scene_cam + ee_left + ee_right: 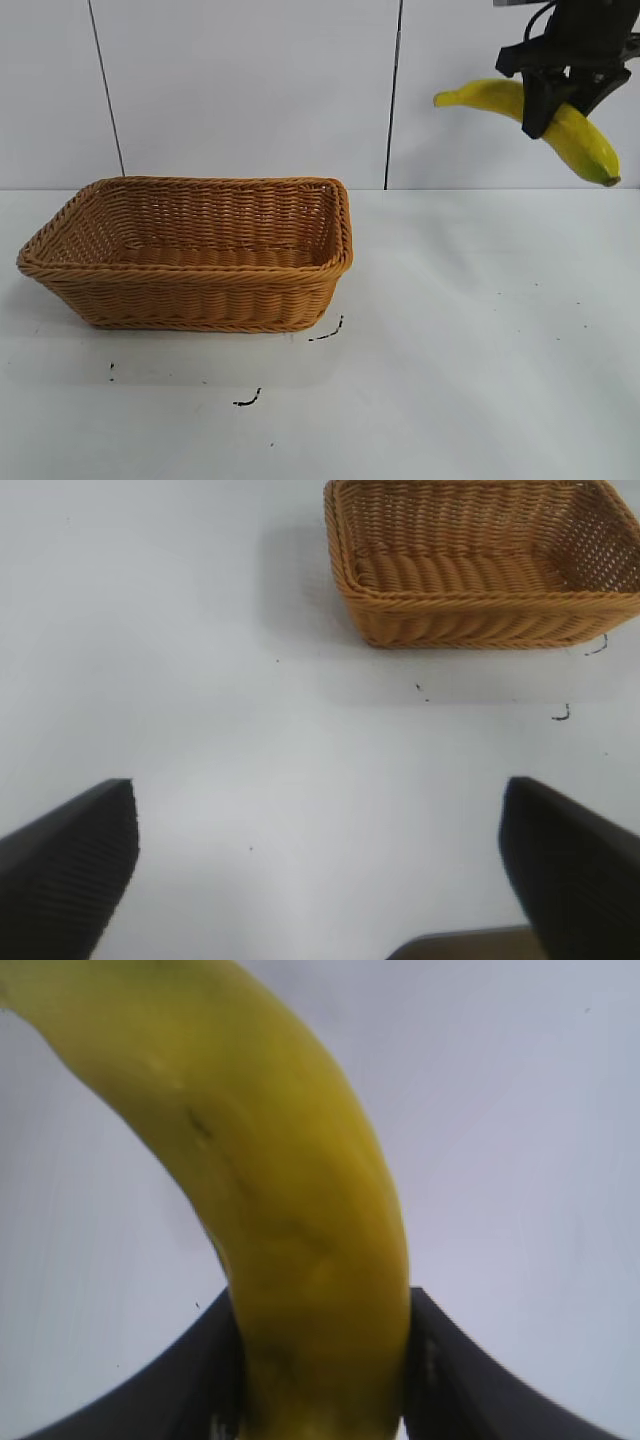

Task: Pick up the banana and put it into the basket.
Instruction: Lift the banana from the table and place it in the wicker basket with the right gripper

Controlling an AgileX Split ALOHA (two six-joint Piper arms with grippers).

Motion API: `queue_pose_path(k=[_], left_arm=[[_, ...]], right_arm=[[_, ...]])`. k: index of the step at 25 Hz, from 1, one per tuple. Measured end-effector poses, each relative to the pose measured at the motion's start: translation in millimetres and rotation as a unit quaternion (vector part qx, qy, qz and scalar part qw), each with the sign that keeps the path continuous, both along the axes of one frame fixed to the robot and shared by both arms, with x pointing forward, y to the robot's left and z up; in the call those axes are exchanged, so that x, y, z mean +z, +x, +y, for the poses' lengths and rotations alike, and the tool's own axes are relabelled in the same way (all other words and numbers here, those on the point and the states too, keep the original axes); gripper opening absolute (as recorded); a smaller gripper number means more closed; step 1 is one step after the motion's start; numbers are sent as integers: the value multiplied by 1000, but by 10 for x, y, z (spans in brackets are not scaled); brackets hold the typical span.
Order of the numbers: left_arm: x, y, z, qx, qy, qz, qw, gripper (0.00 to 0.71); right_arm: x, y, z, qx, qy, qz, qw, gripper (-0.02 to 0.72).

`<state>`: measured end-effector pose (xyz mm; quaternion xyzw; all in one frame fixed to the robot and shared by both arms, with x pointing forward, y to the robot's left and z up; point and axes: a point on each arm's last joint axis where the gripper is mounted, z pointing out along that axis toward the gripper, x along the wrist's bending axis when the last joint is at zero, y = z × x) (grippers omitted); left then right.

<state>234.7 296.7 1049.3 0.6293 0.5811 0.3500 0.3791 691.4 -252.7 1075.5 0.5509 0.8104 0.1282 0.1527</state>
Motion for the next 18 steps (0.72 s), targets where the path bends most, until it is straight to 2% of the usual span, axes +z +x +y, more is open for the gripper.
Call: queue_pose_path(k=[6, 11, 15, 18], left_arm=[[0, 0, 0, 0, 0, 0, 1000, 695], [0, 0, 0, 0, 0, 0, 1000, 695], [0, 0, 0, 0, 0, 0, 1000, 695], [0, 0, 0, 0, 0, 0, 1000, 695]], right_arm=[[55, 93, 538, 83, -8, -29, 996, 317], [-4, 58, 1206, 180, -17, -46, 982, 317], [-127, -96, 1769, 275, -33, -50, 959, 317], [-255, -222, 2160, 354, -49, -64, 932, 317]])
